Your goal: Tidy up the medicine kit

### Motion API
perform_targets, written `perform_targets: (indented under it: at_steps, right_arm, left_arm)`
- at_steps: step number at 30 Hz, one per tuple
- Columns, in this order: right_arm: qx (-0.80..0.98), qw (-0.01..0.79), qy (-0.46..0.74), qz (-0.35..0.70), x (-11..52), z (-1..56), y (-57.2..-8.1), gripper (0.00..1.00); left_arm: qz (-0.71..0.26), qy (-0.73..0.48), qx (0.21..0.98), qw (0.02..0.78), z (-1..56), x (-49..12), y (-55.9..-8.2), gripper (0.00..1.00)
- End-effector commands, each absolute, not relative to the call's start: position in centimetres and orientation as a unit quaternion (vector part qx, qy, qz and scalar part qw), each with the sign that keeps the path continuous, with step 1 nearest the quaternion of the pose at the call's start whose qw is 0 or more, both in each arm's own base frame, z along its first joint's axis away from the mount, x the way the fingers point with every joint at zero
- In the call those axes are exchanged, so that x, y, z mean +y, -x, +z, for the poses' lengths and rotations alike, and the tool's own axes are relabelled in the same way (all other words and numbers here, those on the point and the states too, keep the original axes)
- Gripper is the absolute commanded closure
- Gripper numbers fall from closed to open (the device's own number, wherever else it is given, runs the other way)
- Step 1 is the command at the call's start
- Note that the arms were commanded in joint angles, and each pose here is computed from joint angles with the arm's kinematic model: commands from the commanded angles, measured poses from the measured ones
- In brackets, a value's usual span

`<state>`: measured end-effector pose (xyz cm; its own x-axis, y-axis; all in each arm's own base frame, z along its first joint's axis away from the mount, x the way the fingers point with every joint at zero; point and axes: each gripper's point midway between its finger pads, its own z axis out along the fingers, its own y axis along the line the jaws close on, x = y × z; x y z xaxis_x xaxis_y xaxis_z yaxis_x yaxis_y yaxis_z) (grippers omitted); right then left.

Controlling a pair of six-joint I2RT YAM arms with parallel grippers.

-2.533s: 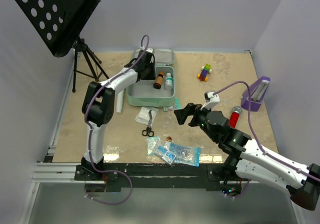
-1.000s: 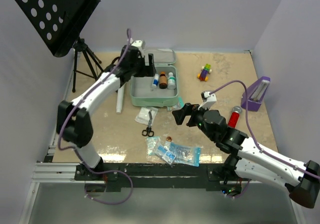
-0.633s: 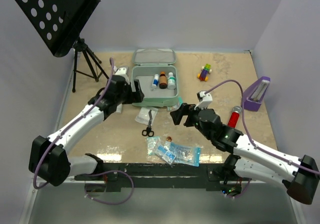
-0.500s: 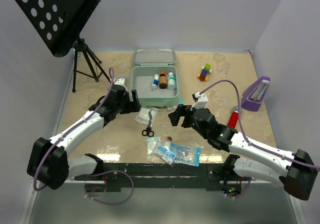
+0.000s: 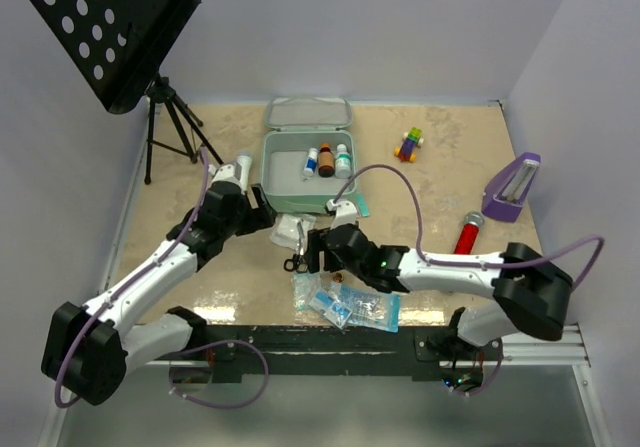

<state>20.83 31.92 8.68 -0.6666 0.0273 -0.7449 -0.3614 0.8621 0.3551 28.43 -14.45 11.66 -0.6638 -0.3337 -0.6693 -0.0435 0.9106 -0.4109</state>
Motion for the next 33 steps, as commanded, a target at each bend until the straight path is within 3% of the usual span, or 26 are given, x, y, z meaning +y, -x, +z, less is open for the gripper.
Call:
perform_targets:
  at_steps: [1, 12, 33]
  right_arm:
    - [0.868, 0.421, 0.081, 0.251, 34.8, 9.7, -22.5, 0.22]
    - [0.884, 0.425, 0.078, 0.179, 36.8, 5.8, -24.8, 0.36]
    - [0.906, 0.395, 0.068, 0.139, 37.9, 1.6, -25.4, 0.55]
  left_arm:
    - [-0.196, 0.13, 0.878, 0.417, 12.9, -14.1, -28.6, 0.15]
    - [-0.203, 0.14, 0.878, 0.41, 12.2, -13.6, -26.9, 0.15]
    - [-0.199, 0.134, 0.883, 0.404, 11.1, -13.3, -26.2, 0.15]
